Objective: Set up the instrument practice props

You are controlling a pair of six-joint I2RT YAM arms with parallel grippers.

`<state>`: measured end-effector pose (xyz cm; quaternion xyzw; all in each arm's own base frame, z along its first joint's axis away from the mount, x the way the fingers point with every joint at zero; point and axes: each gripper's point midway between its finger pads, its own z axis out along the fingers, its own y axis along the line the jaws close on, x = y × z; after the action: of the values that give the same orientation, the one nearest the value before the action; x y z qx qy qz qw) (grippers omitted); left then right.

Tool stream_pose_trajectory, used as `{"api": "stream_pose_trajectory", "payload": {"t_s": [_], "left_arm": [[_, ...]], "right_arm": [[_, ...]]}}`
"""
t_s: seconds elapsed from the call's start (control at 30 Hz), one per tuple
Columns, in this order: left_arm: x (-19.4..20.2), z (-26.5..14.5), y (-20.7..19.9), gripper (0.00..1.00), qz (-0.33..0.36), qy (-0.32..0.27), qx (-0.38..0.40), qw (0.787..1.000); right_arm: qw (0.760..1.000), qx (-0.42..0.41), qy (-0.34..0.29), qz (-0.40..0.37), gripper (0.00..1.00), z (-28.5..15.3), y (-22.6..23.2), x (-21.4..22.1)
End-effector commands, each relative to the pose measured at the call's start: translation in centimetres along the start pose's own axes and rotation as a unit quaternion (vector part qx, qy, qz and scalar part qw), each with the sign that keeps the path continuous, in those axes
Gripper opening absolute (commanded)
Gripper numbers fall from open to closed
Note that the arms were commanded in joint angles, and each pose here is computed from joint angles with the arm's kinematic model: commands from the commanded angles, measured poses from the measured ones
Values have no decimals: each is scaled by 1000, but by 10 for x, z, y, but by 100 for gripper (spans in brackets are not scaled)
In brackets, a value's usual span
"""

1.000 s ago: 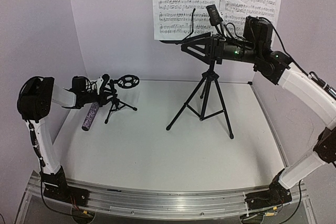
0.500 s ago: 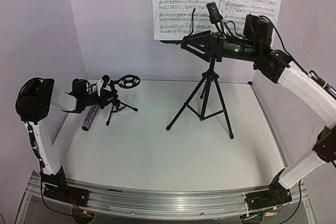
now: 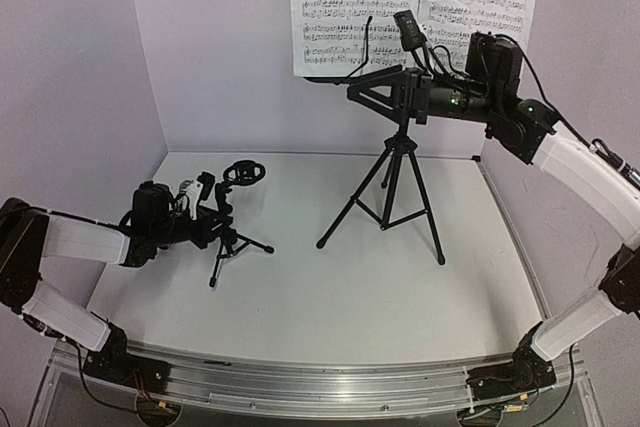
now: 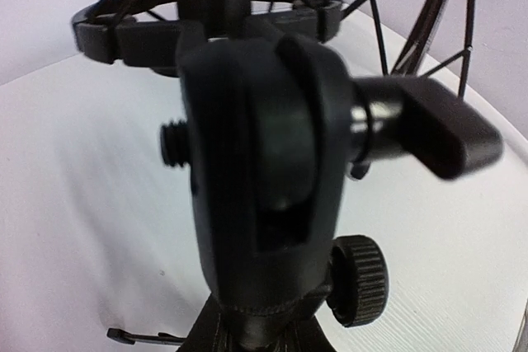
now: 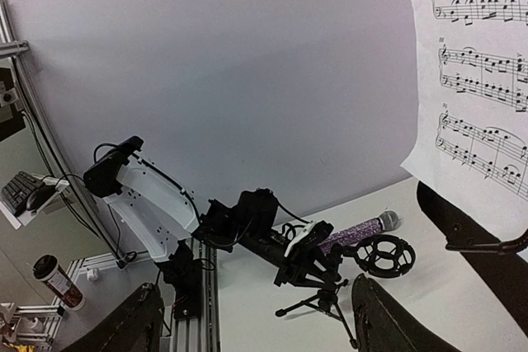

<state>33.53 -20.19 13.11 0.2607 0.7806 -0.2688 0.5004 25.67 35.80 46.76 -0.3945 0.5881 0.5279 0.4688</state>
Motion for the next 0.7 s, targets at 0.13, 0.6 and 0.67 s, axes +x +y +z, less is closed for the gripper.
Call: {"api": "stream_pose_trajectory", "payload": {"t_s": [0.13, 0.6, 0.67], "left_arm": [[-22, -4, -39, 0, 42, -52, 63, 996], [-7, -12, -54, 0, 162, -21, 254, 953], [10, -13, -52, 1, 211, -7, 257, 943]], "right_arm": [[999, -43, -6, -3, 76, -3, 38, -2], [999, -35, -11, -5, 76, -2, 50, 1], [999, -32, -11, -6, 76, -2, 50, 1]]}}
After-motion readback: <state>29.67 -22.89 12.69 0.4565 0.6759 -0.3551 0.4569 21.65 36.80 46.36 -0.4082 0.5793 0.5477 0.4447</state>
